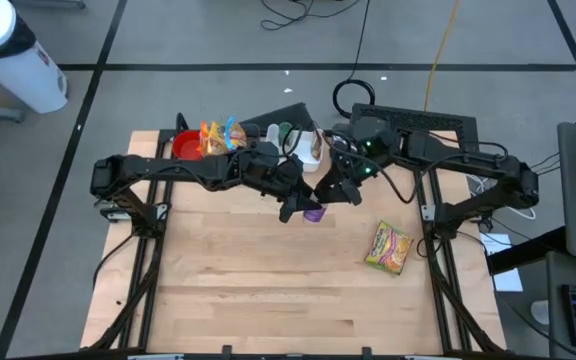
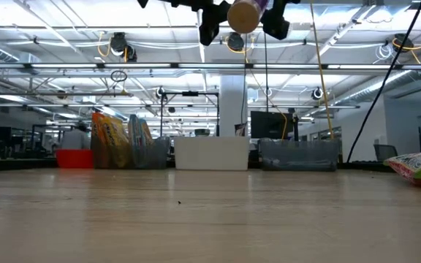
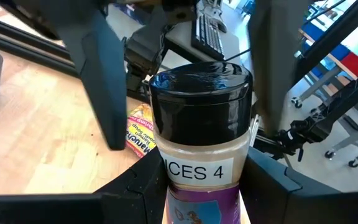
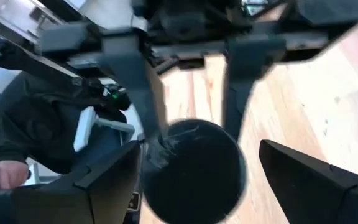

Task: Pick & Place Food Item
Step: Put the purple seasoning bottle into the white bin

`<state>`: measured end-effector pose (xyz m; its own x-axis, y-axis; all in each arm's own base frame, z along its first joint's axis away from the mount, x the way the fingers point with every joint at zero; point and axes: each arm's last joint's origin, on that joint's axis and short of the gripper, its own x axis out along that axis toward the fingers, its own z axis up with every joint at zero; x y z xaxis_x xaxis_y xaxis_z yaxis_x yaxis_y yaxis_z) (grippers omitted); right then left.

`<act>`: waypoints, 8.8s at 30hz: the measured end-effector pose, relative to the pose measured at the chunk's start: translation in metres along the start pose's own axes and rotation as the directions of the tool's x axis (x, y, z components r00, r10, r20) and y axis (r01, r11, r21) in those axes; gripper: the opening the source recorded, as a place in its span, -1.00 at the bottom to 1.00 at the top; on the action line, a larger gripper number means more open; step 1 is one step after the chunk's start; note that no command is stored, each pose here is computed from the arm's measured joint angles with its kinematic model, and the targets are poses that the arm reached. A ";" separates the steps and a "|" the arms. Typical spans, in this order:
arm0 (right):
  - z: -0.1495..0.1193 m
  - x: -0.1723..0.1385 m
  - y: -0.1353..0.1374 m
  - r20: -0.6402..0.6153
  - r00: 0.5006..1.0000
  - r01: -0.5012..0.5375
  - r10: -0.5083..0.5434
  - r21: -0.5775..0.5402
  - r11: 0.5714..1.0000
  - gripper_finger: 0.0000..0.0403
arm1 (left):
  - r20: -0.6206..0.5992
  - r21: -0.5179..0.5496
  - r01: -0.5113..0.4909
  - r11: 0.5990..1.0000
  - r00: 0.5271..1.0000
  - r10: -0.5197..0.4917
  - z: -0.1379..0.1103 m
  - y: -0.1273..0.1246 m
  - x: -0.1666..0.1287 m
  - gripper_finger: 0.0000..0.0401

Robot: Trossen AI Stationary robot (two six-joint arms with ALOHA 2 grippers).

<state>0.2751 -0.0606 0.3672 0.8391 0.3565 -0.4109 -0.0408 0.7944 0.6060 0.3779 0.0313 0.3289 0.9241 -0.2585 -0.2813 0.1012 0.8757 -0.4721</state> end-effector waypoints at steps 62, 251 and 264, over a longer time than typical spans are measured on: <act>0.034 -0.049 -0.022 0.165 0.980 0.122 -0.113 -0.041 0.992 -0.02 | -0.026 -0.098 -0.065 0.993 0.998 0.063 0.037 0.029 -0.120 0.50; 0.035 0.052 -0.213 0.076 0.741 0.671 -0.667 -0.101 0.735 -1.00 | 0.283 0.029 -0.159 0.987 0.948 0.144 0.064 -0.003 -0.165 0.40; 0.029 0.060 -0.222 0.036 0.772 0.635 -0.635 -0.086 0.768 -1.00 | 0.283 0.029 -0.155 0.987 0.949 0.141 0.064 -0.001 -0.162 0.40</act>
<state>0.3498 -0.2299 0.2280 0.6931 -0.2468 -0.6772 0.4553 0.8783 0.1459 0.2521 0.0981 0.4283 0.9952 -0.0067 -0.0972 -0.0328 0.9166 -0.3984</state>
